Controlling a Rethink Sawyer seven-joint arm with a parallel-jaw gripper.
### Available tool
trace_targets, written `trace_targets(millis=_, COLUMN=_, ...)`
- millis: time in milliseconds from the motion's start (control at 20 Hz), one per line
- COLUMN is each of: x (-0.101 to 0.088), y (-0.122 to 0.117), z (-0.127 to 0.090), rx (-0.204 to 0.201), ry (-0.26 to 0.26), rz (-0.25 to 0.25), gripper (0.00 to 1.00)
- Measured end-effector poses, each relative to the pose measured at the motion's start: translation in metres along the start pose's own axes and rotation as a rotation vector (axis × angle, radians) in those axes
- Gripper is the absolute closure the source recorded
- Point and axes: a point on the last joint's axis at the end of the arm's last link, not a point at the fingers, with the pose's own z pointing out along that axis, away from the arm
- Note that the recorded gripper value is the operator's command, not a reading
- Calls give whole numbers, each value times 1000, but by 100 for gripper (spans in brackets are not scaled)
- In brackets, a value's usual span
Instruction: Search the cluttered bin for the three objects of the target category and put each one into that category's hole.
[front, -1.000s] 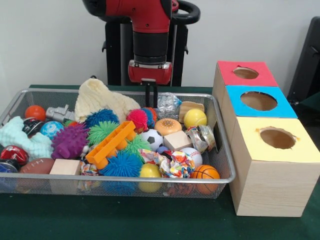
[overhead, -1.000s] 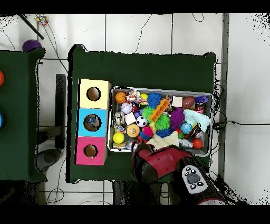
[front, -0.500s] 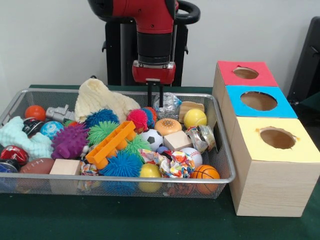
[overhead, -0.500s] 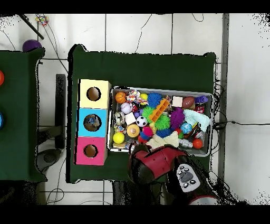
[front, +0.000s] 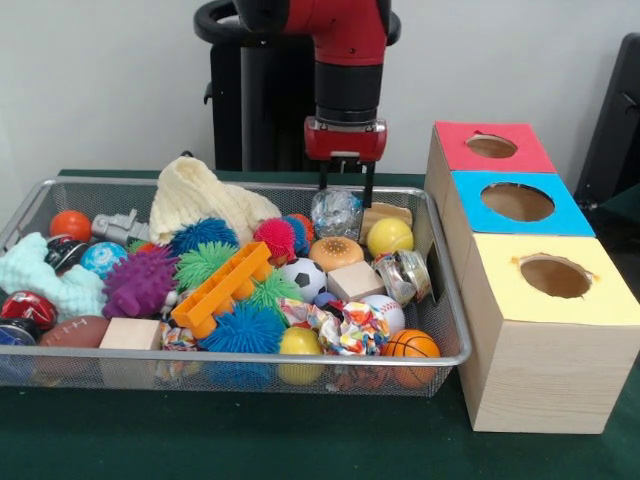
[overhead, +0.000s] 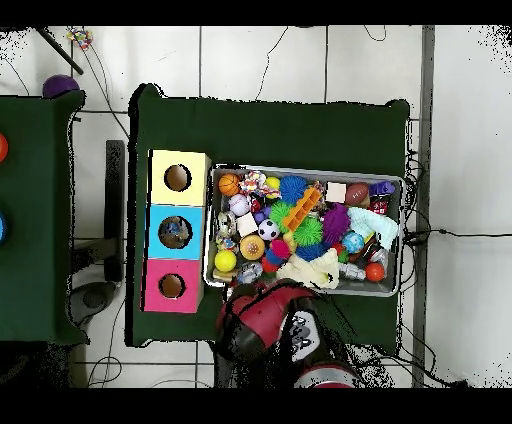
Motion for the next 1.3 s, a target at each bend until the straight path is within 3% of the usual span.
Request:
trace_targets(millis=400, x=13, y=48, z=-4, rx=-42, ry=-114, rz=-3, gripper=0)
trace_targets(millis=500, x=14, y=49, z=-4, rx=-48, ry=-135, rz=7, gripper=0)
trace_targets(millis=750, x=20, y=42, z=-5, rx=-56, ry=-166, rz=30, gripper=0)
trace_targets(millis=1300, x=20, y=5, z=-6, rx=-38, ry=-162, rz=114, gripper=0)
